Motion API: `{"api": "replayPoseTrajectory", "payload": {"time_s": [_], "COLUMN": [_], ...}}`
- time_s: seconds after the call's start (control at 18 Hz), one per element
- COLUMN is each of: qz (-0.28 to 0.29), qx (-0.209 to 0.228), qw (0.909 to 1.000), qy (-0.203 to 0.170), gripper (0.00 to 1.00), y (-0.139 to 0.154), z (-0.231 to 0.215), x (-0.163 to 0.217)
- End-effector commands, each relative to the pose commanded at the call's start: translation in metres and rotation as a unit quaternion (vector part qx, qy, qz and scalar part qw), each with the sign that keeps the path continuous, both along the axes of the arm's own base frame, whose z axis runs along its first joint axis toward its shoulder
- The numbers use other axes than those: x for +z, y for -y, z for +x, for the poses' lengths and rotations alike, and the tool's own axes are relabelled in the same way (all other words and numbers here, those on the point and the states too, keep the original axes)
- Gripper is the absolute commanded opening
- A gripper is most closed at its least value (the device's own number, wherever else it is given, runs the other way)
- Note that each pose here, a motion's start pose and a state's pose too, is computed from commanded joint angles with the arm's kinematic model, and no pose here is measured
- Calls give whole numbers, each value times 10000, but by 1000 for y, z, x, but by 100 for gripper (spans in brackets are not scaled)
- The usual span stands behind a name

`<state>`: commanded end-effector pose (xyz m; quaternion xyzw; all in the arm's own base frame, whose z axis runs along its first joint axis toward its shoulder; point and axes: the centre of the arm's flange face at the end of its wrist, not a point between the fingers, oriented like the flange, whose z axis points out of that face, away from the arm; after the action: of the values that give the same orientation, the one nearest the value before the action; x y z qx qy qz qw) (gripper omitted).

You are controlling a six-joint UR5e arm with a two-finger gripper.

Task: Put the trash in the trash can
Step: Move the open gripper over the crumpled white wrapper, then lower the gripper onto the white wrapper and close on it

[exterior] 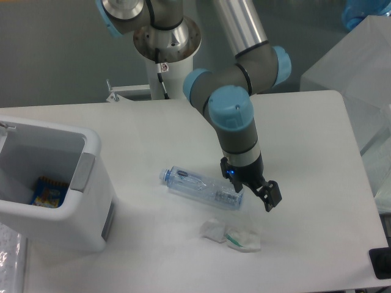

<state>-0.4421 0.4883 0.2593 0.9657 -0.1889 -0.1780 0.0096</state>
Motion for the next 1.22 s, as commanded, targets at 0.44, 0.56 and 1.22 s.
{"api": "replayPoseTrajectory", "payload": {"time_s": [0.44,0.56,1.22], "qz": [-51,-39,32], "qx": [-188,-220,-59], "qw": [9998,9997,10000], "qy": [77,72,62], "gripper": [100,100,100], "y": [-14,-20,-36], "z": [11,16,14], "x": [-12,-12,-19]}}
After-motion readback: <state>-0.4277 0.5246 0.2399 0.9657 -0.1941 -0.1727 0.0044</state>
